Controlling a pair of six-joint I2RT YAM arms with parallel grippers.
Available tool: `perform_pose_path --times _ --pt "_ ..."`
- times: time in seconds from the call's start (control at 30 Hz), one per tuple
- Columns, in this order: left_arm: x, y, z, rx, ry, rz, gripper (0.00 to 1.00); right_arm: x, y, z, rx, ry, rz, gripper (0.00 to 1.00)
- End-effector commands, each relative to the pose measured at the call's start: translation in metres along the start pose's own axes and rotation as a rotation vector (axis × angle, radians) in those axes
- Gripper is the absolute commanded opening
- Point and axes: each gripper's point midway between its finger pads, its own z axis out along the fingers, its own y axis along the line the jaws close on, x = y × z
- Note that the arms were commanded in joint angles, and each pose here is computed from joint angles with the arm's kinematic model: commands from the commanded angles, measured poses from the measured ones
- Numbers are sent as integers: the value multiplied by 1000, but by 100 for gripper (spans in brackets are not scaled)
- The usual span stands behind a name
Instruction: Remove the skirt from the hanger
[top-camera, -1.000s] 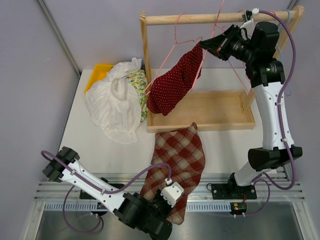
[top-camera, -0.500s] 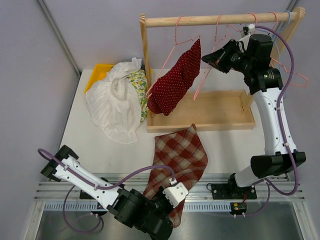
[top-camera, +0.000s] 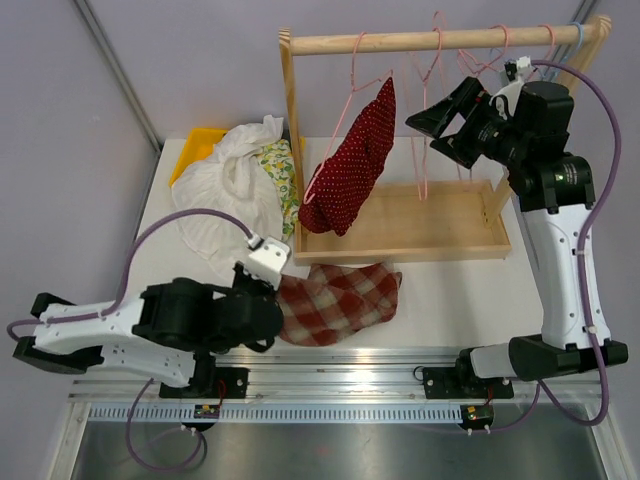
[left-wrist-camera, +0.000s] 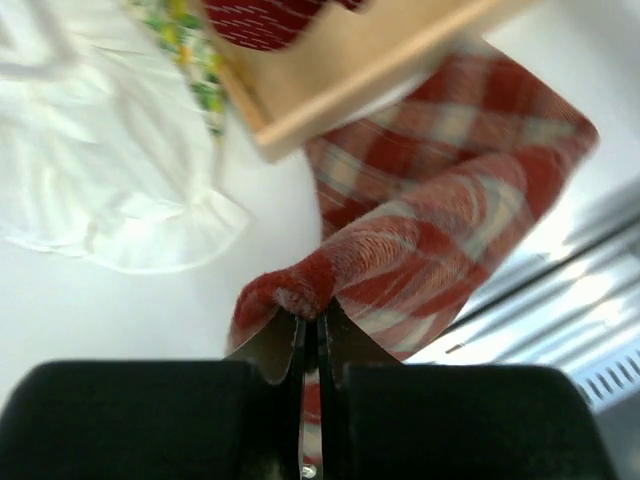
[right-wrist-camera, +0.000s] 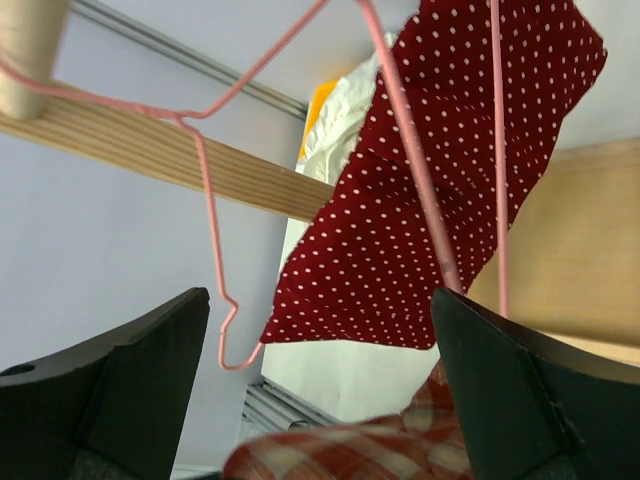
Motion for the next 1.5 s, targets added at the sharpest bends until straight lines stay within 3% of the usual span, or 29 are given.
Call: perform_pose_path --times 0.0,0.3,0.5,0.53,0.57,0.6,0.63,0.67,0.8,0.87,0.97,1.1,1.23,1.33,1.47 --pt "-25 38 6 -110 -41 68 0 -16 33 -43 -49 -103 -95 99" --pt "-81 112 40 -270 -83 22 0 -17 50 -89 -50 -182 -166 99" --pt "-174 199 70 -469 -159 -85 0 -8 40 -88 -35 -166 -172 99" --pt "-214 233 42 -549 -248 -155 0 -6 38 -88 -36 -163 -172 99" --pt "-229 245 78 -570 -211 -159 0 -3 33 -84 -29 -150 -166 99" --pt "-246 273 74 -632 -242 -197 0 -2 34 -86 -39 -157 -170 99" --pt "-293 284 31 -633 -409 -245 0 -1 33 -85 -40 -154 -163 99" --pt "-296 290 63 -621 -405 -242 0 4 28 -81 -36 -137 -157 99" --pt "-335 307 71 -615 -639 -314 0 14 25 -78 -59 -106 -147 99" --pt "-337 309 85 -606 -640 -326 0 20 21 -75 -57 -91 -146 99" --pt "-314 307 150 -573 -527 -320 0 23 17 -73 -58 -82 -149 99" --pt "-239 308 248 -565 -323 -307 0 25 27 -75 -119 -84 -158 100" --pt "-173 317 318 -541 -150 -355 0 26 50 -87 -218 -86 -193 99" --pt "-135 328 358 -536 -53 -399 0 28 72 -106 -305 -102 -239 99" --pt "-115 335 376 -551 4 -391 1 33 95 -127 -399 -98 -286 99"
